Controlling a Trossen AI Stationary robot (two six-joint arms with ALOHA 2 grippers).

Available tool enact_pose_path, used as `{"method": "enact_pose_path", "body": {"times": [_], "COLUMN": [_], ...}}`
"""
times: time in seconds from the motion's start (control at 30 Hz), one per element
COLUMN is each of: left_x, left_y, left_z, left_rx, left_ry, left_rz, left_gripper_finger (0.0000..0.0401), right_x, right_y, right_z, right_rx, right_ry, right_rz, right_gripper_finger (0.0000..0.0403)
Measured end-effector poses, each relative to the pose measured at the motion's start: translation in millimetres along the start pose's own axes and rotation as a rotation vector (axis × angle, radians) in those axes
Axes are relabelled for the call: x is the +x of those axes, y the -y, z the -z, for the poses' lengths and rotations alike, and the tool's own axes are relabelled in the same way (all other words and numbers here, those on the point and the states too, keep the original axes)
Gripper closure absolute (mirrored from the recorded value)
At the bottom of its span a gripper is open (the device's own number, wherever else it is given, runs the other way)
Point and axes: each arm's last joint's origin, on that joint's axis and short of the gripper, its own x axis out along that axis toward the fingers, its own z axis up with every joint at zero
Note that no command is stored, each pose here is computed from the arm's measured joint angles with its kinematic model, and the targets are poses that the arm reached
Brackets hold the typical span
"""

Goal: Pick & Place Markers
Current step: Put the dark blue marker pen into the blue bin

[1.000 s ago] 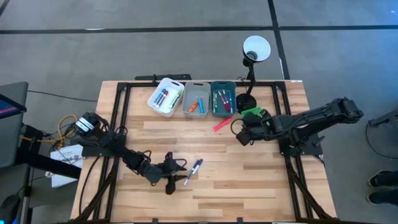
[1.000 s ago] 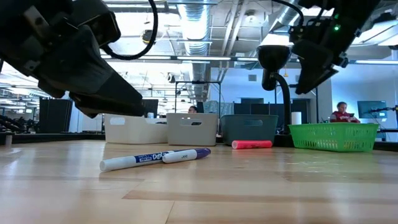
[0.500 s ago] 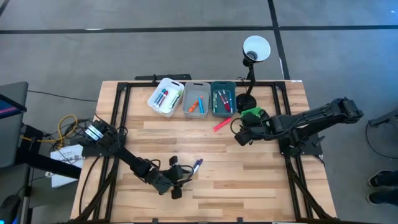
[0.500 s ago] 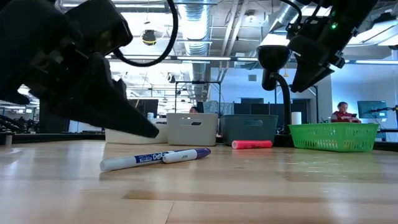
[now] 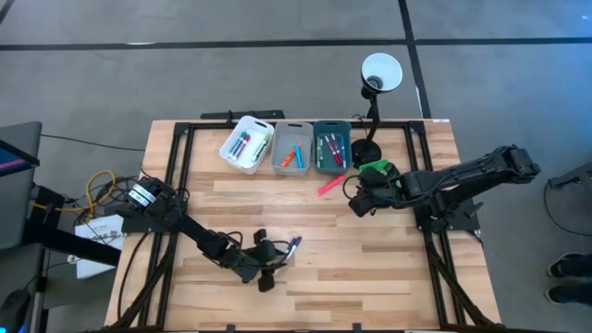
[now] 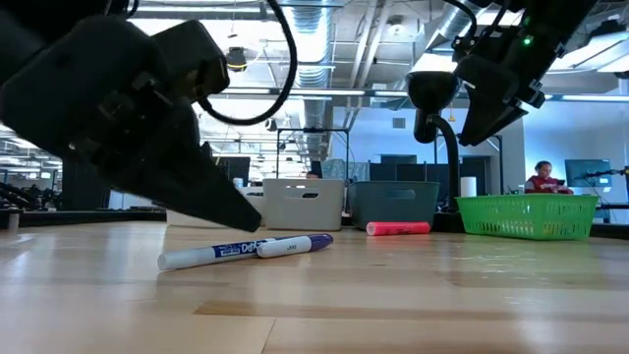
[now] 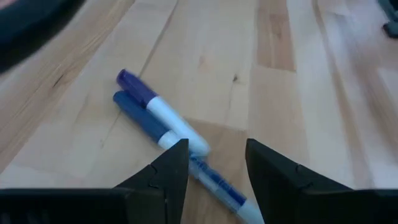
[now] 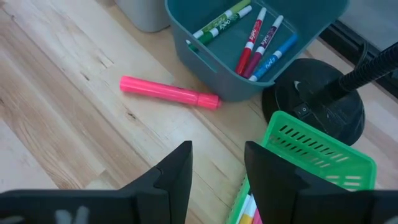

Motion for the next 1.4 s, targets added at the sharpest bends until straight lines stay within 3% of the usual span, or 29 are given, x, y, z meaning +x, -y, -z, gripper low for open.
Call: {"method": "enact_pose_path", "body": {"times": [0.47,0.77,1.4], "left_x": [4,2,2], "left_y": [9,4,1], "left_z": [-13,-5,-4], "left_rx": [0.003,-0.047,-0.061], "left_ry": [-0.120,-0.208,-0.234], "left_rz": [-0.072,-0.109,-0.120], "left_gripper_finger": [0.0247,0.0249,0.0362], "right_x": [0,0,-8], "right_y": [0,-1,-17], "right_z": [0,-1,-3], "right_rx": [-0.001,0.008,0.036], "right_ry": [0.000,0.009,0.089], "right_rz": [0.000,-0.008,-0.121], "right_gripper_finger": [0.0270,0.0270,0.0280]}}
